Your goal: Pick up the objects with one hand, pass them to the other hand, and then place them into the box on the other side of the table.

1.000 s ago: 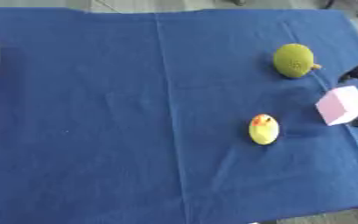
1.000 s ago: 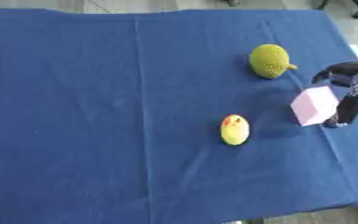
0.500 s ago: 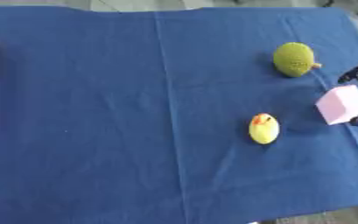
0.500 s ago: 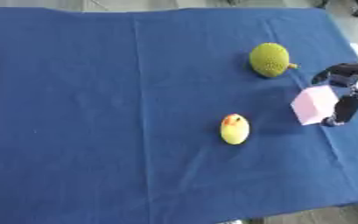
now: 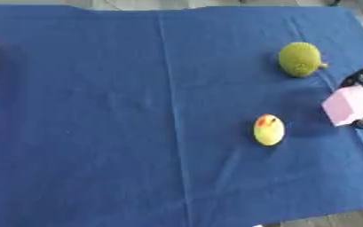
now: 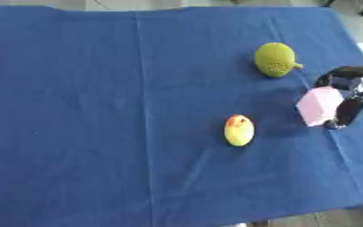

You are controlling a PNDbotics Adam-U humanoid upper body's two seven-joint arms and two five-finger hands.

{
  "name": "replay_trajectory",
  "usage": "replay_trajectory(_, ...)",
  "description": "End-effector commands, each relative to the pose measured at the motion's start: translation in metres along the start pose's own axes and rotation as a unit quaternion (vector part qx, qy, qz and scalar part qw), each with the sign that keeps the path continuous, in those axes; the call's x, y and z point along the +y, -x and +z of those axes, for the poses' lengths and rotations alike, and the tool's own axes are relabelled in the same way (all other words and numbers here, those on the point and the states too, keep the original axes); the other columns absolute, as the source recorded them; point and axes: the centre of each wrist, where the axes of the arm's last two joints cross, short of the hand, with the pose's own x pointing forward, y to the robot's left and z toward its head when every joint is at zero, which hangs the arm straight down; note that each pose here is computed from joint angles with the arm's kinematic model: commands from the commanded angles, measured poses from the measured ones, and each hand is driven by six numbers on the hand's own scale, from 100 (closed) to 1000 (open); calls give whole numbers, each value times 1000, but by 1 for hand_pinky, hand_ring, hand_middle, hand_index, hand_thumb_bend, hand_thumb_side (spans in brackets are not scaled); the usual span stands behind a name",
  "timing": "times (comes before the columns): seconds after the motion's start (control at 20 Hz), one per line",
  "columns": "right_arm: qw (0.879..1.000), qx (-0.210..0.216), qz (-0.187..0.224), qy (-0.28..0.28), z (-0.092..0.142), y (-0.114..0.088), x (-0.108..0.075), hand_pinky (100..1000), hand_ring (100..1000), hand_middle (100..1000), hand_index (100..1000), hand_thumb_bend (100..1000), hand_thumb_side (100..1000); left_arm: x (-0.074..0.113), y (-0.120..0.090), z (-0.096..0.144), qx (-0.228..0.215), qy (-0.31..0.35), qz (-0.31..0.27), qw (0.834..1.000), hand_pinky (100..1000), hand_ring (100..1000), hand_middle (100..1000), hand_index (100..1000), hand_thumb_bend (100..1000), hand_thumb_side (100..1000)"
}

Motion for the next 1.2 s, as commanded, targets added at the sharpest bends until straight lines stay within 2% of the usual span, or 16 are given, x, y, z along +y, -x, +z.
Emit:
replay_trajectory(0.05,1000,18,10,14,4,7,-10,947,947,876,898,445,100,0,-9,-2,-15,6,5,1000,691,728,747,898,210,911)
replay_trajectory(0.25,1000,22,8,16,3,8,-10,947,945,870,894,437,100,-1,-9,-2,-14,6,5,1000,691,728,747,898,210,911)
replay_trajectory(0.4,1000,21,6,17,3,8,-10,939,926,827,858,413,100,-1,-8,-2,-14,7,5,1000,692,729,747,898,210,911)
replay_trajectory(0.55,1000,15,-1,27,3,6,-10,925,888,758,798,377,100,-1,-8,-2,-14,7,6,1000,692,729,747,898,211,910)
replay_trajectory(0.65,999,7,-9,38,4,3,-11,896,814,629,694,341,100,-1,-8,-2,-15,7,6,1000,692,729,747,898,211,910)
replay_trajectory(0.7,999,3,-14,46,5,2,-12,868,785,583,651,322,100,-1,-8,-2,-15,7,6,1000,692,729,747,898,211,910)
replay_trajectory(0.85,996,-8,-29,78,9,-3,-15,857,749,511,585,315,100,-1,-8,-2,-15,7,5,1000,692,730,747,897,211,908)
replay_trajectory(1.05,990,-32,-52,127,22,-15,-27,847,712,478,571,300,100,-1,-9,-3,-19,7,5,1000,692,731,747,897,210,903)
replay_trajectory(1.2,981,-60,-66,174,42,-34,-40,834,656,452,573,255,100,0,-16,-5,-34,14,-1,999,694,733,750,898,203,888)
